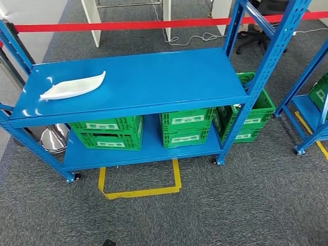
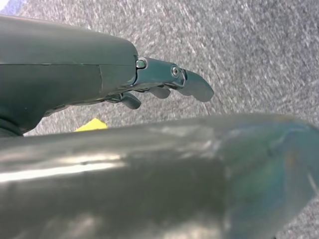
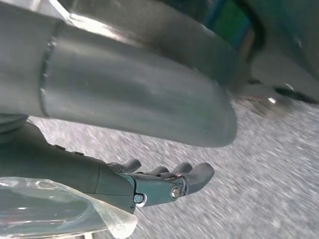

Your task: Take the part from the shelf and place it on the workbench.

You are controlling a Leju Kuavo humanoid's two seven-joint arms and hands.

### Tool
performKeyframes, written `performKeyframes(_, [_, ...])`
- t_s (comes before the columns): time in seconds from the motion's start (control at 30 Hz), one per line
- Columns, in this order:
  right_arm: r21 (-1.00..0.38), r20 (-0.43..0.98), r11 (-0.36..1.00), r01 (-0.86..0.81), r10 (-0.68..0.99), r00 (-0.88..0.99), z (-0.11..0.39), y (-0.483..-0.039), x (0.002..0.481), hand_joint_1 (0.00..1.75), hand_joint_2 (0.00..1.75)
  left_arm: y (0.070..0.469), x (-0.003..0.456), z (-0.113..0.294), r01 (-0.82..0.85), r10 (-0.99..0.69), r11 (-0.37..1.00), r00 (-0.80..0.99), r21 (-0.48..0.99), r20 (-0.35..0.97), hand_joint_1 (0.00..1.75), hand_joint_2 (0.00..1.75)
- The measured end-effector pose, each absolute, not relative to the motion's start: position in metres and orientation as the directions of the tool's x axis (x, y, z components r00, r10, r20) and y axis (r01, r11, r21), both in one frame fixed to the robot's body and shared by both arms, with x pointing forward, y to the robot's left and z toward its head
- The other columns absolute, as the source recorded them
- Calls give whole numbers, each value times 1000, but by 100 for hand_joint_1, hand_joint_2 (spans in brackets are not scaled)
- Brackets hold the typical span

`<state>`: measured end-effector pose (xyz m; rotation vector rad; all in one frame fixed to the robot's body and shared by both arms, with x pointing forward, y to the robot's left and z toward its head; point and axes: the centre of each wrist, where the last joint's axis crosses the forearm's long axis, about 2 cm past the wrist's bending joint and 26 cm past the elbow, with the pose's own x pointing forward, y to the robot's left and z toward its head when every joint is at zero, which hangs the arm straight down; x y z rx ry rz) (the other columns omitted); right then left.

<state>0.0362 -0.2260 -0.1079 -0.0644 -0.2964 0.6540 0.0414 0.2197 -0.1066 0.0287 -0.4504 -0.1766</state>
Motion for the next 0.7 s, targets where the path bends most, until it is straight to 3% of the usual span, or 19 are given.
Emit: performKeyframes(0.7, [-156, 256, 792, -590, 609, 750, -108, -227, 39, 0, 0, 223, 39, -107, 163, -176, 984, 885, 66, 431, 0, 0])
